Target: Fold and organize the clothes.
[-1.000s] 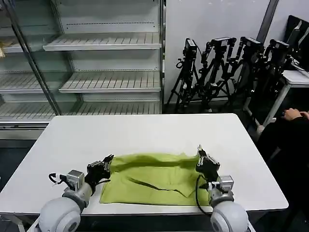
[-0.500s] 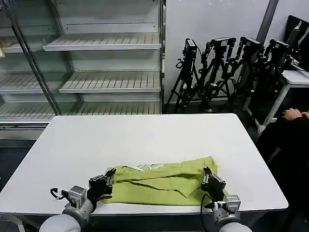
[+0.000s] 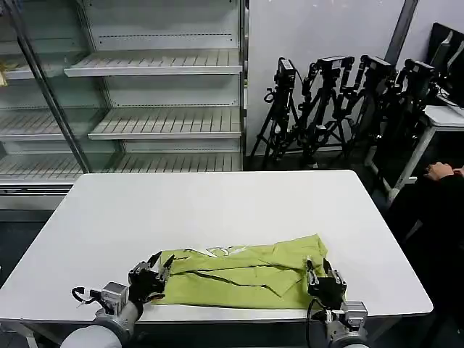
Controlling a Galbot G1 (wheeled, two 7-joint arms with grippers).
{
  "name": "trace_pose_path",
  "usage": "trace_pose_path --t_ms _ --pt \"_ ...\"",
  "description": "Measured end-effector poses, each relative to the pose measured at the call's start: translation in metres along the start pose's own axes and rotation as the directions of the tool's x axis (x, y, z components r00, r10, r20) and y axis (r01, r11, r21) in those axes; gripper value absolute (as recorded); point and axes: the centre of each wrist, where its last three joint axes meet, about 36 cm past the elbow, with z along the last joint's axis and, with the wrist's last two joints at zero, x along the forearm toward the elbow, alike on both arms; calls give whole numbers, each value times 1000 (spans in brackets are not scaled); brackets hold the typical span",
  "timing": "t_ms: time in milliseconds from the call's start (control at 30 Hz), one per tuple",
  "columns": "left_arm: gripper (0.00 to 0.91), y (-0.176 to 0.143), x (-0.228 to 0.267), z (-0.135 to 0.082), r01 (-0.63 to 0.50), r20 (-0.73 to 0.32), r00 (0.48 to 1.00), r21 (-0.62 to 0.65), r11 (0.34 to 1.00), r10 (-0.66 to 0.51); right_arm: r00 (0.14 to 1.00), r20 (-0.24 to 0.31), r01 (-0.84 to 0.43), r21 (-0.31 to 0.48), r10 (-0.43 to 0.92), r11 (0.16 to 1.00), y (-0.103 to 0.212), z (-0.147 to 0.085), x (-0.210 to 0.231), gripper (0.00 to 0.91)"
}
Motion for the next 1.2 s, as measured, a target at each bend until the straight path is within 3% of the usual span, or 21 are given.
trace_pose_path --t_ms 567,800,867,933,1000,1200 --pt "907 -31 -8 17 2 -89 996 277 961 23 999 -29 -40 -29 39 999 0 8 14 907" --pt "907 -30 -20 18 12 -101 995 341 940 24 998 -37 -46 -44 44 998 2 9 18 907" --pt "383 -28 -23 19 14 -103 994 357 934 25 998 -37 -47 -47 45 998 3 9 18 907" --pt "111 -28 -25 19 16 -103 994 376 926 25 998 -35 -48 -50 46 998 4 8 19 907" --pt "40 -29 -27 20 18 -104 994 394 919 25 998 -33 -49 -52 47 997 4 7 19 907" --pt "30 -30 -31 22 14 -109 993 440 898 38 998 -34 -54 -56 52 997 5 7 22 907"
